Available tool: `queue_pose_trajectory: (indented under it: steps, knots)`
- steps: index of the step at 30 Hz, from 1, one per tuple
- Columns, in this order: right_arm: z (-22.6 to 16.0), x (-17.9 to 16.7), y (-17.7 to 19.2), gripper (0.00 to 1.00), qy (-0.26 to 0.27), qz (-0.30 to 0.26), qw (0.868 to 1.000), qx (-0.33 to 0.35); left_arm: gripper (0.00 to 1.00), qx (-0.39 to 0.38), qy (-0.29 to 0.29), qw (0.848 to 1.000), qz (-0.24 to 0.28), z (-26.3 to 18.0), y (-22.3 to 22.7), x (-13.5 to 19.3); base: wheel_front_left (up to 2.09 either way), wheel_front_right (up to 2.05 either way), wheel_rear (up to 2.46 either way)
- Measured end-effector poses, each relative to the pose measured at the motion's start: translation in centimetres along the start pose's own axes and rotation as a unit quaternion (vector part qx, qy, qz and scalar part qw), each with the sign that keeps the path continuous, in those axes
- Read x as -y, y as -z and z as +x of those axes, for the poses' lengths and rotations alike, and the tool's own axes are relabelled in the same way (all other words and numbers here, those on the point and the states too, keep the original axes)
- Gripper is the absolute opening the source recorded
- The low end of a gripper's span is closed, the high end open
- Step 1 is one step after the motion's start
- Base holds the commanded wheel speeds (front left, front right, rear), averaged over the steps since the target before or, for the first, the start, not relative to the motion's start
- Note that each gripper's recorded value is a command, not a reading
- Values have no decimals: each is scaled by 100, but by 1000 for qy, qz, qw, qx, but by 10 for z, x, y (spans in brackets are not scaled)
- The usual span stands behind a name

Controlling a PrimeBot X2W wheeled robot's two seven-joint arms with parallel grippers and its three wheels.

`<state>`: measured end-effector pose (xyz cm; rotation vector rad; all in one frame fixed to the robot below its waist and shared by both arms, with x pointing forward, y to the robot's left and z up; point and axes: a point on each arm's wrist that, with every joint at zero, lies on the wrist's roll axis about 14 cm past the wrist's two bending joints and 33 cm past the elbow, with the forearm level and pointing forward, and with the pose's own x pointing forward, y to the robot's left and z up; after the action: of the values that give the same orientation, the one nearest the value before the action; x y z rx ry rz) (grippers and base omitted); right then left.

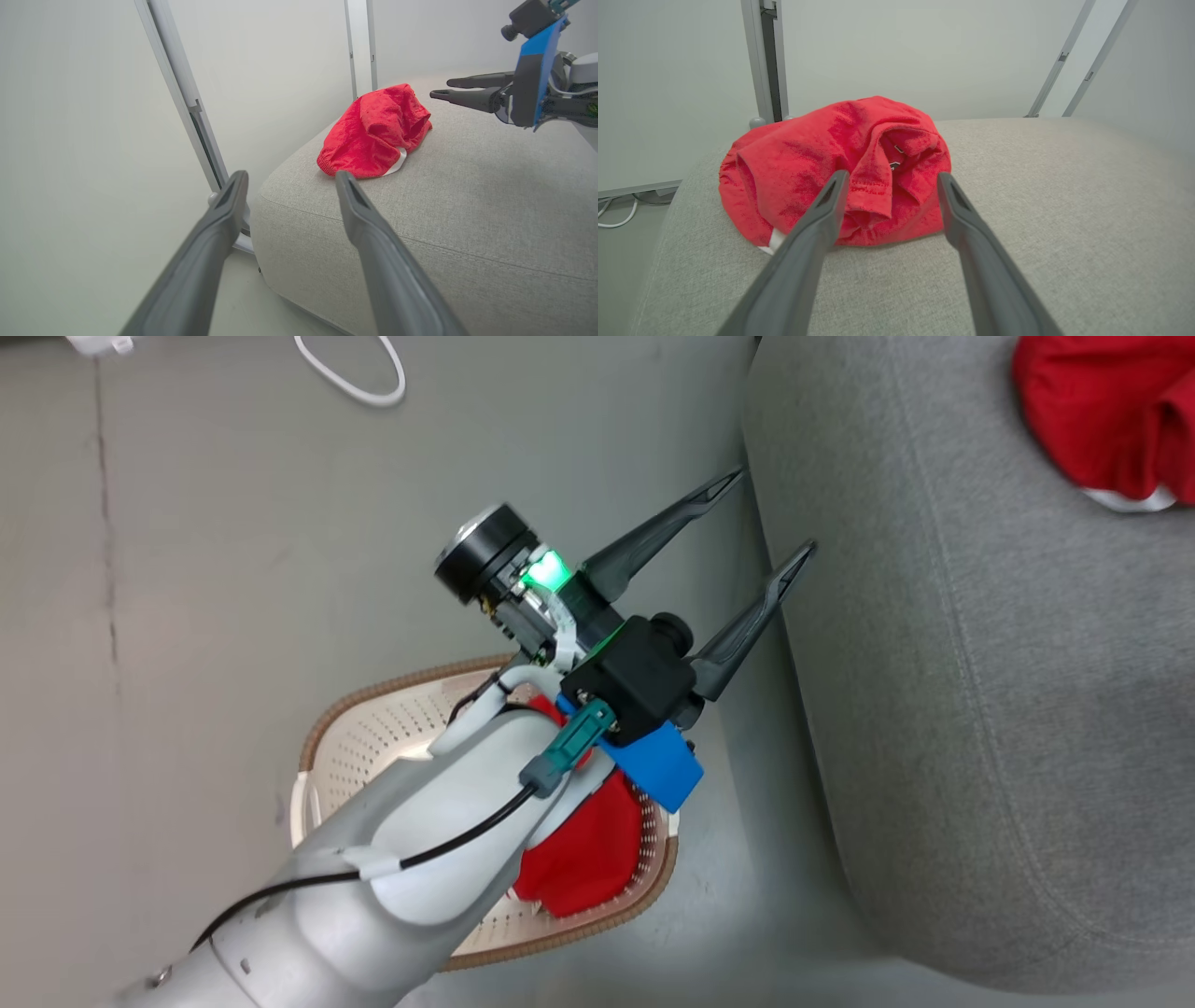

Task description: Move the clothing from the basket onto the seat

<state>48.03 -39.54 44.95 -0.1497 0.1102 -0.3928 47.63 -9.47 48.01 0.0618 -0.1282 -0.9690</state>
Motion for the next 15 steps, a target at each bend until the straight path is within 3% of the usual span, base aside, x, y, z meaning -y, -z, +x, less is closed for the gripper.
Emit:
queue_pose_trajectory:
  steps: [5,15]
  knots:
    - [-27,-7,-22,100,-23,-2,999,30,100,1,-42,999,-1,-19,-17,-8,0,0,0]
    - [-69,-86,-84,100,-133,36,983,117,100,-18,-163,986,8,-90,-36,-36,0,0,0]
